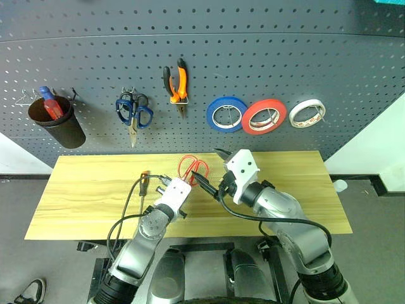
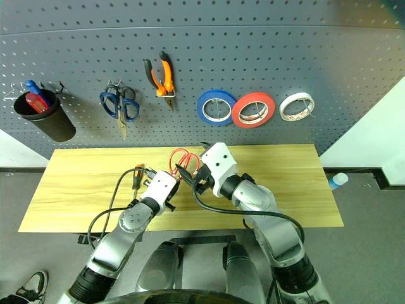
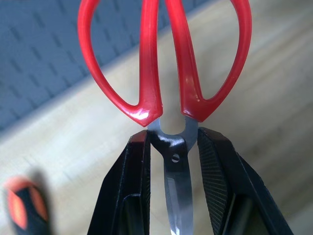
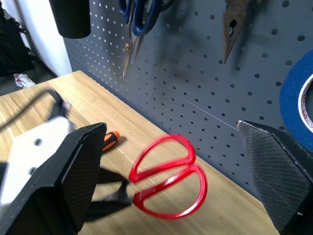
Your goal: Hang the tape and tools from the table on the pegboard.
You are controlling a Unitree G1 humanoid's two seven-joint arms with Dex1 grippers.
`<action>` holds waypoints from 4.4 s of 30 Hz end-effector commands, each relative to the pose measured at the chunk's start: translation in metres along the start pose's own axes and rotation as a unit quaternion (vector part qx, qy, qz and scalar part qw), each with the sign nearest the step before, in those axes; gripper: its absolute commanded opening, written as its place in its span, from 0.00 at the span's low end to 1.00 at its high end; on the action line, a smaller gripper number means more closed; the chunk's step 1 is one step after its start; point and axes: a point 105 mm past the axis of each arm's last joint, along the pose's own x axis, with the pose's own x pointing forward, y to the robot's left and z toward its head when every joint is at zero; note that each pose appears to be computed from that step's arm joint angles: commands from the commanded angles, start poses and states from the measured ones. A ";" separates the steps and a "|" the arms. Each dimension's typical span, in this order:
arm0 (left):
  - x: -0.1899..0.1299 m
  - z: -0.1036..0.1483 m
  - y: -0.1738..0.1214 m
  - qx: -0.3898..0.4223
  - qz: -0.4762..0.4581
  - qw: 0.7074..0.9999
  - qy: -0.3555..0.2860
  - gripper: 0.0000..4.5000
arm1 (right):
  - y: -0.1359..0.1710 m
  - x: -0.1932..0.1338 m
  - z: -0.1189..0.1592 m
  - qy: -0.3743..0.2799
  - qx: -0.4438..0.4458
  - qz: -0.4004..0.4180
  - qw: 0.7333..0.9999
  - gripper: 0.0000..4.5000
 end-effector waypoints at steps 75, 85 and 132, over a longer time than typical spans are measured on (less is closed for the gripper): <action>-0.017 0.028 0.128 0.060 0.277 0.942 -0.182 0.23 | -0.019 -0.050 0.038 -0.162 0.046 0.007 0.986 1.00; -0.010 0.032 0.134 0.058 0.275 0.942 -0.185 0.23 | -0.019 -0.050 0.038 -0.160 0.045 0.004 0.986 1.00; 0.031 -0.004 0.127 0.032 0.236 0.961 -0.143 1.00 | -0.019 -0.051 0.041 -0.161 0.043 -0.006 0.986 1.00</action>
